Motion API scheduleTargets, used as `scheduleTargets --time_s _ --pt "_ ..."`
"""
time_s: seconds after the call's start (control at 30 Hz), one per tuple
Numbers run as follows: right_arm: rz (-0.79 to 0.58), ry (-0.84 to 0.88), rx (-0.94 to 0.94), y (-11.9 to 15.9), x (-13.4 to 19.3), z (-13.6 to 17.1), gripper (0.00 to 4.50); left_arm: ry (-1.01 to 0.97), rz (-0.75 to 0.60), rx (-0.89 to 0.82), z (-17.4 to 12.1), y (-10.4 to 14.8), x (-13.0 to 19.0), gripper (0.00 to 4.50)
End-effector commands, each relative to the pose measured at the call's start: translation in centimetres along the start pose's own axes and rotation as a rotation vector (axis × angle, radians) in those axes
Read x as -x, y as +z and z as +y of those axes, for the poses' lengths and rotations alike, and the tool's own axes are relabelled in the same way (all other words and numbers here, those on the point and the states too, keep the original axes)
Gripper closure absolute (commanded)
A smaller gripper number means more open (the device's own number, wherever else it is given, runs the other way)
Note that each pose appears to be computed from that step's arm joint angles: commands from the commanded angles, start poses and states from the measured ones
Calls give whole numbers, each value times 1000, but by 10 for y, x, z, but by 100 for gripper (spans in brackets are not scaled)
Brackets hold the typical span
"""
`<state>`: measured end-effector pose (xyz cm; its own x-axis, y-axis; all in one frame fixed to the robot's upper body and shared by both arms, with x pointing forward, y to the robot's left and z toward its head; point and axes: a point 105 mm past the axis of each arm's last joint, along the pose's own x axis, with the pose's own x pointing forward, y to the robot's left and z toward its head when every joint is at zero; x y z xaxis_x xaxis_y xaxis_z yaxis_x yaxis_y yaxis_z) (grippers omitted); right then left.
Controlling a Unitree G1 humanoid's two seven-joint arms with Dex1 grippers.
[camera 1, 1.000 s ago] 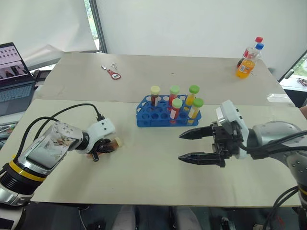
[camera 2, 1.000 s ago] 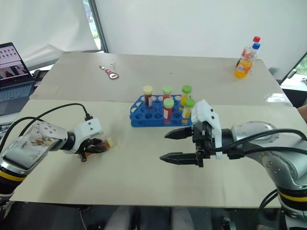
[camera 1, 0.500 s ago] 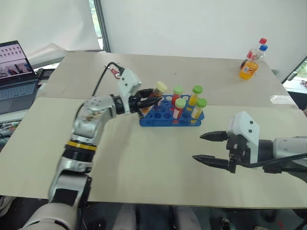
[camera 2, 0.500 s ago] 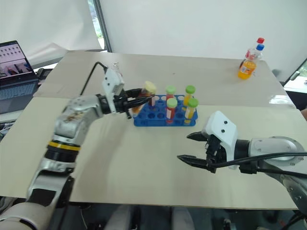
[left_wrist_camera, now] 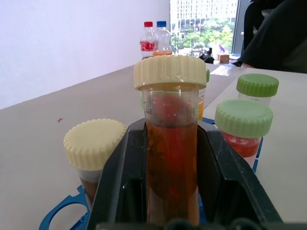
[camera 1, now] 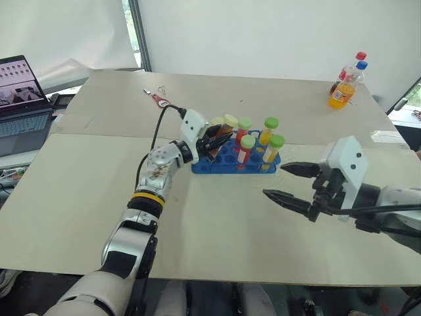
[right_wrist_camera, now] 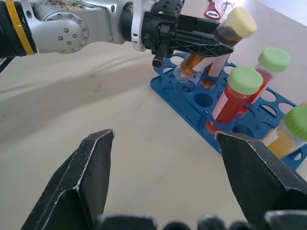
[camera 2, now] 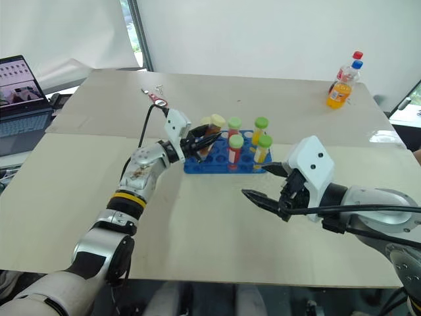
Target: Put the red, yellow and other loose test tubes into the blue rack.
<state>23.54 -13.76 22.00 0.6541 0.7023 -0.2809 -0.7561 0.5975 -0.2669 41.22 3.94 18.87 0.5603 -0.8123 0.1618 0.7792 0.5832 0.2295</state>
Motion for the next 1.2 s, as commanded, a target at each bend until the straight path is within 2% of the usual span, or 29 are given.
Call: scheduleTargets --time_s 0.03,0.27,0.53,0.7,0.97,1.1,1.2 --pt "5 -20 34 4 5 0 71 -5 -22 -21 -4 7 -8 363" --pt "31 -43 27 -1 6 -1 71 -26 -23 8 -15 0 -8 363" --pt "36 -95 2 -10 6 -2 71 36 -14 40 -16 -17 -7 363" --pt "26 -129 -16 -15 3 0 71 64 -71 46 -22 -21 0 363" --pt "-62 -312 -34 -11 -2 -17 71 150 -87 66 -29 -42 18 363" --pt "-67 -346 -36 -12 -4 -22 71 161 -81 56 -29 -45 24 363" --pt "-69 -350 -37 -11 -6 -25 71 116 -58 27 -30 -47 27 212"
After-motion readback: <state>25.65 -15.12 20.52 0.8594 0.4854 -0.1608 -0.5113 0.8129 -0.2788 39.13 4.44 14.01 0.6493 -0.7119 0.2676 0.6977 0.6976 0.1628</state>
